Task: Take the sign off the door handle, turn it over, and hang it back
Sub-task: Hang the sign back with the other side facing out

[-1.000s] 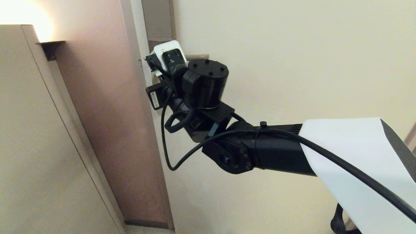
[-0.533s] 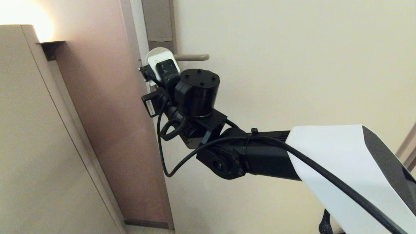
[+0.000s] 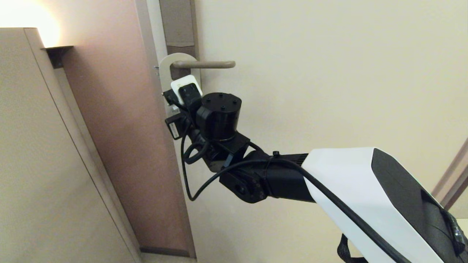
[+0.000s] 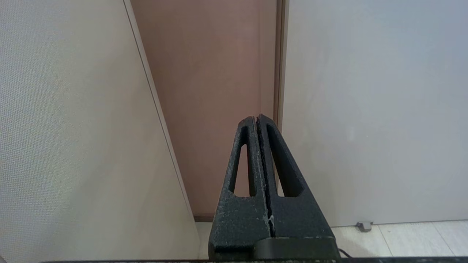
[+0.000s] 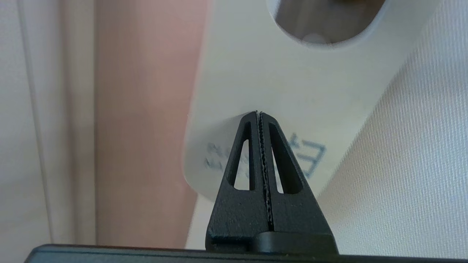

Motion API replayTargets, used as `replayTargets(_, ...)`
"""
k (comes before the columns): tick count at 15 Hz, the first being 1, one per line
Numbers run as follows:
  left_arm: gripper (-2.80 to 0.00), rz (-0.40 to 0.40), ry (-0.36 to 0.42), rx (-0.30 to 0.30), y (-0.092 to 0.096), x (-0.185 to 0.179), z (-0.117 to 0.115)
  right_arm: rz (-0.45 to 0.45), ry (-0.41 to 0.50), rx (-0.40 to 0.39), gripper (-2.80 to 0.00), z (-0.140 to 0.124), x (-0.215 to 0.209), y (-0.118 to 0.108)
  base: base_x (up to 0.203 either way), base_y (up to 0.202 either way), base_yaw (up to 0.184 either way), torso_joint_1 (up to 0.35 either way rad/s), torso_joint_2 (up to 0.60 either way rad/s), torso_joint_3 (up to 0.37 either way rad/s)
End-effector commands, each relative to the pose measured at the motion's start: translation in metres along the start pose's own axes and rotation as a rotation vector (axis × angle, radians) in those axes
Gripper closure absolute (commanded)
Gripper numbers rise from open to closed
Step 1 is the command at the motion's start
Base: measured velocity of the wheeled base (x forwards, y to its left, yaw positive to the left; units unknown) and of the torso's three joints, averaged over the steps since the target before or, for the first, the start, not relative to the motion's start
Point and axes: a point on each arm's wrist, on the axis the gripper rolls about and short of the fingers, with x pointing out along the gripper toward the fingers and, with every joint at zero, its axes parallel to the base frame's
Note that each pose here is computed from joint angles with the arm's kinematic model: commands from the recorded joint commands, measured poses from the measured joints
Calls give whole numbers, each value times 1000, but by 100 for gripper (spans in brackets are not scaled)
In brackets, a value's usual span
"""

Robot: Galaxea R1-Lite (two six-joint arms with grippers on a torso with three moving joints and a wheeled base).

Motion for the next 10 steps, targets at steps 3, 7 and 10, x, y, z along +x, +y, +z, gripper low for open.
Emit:
replayTargets(3,0,0,2,0,0,0,0,-15,12,-10,0,-9,4,-6,0,0,0,0,0,0)
replayTargets(7,0,0,2,0,0,0,0,-13,31,-35,0,-22,6,-4,0,0,0,0,0,0)
replayTargets(10,0,0,2,0,0,0,0,-17,11,-23,0,-10,5,-7,0,0,0,0,0,0)
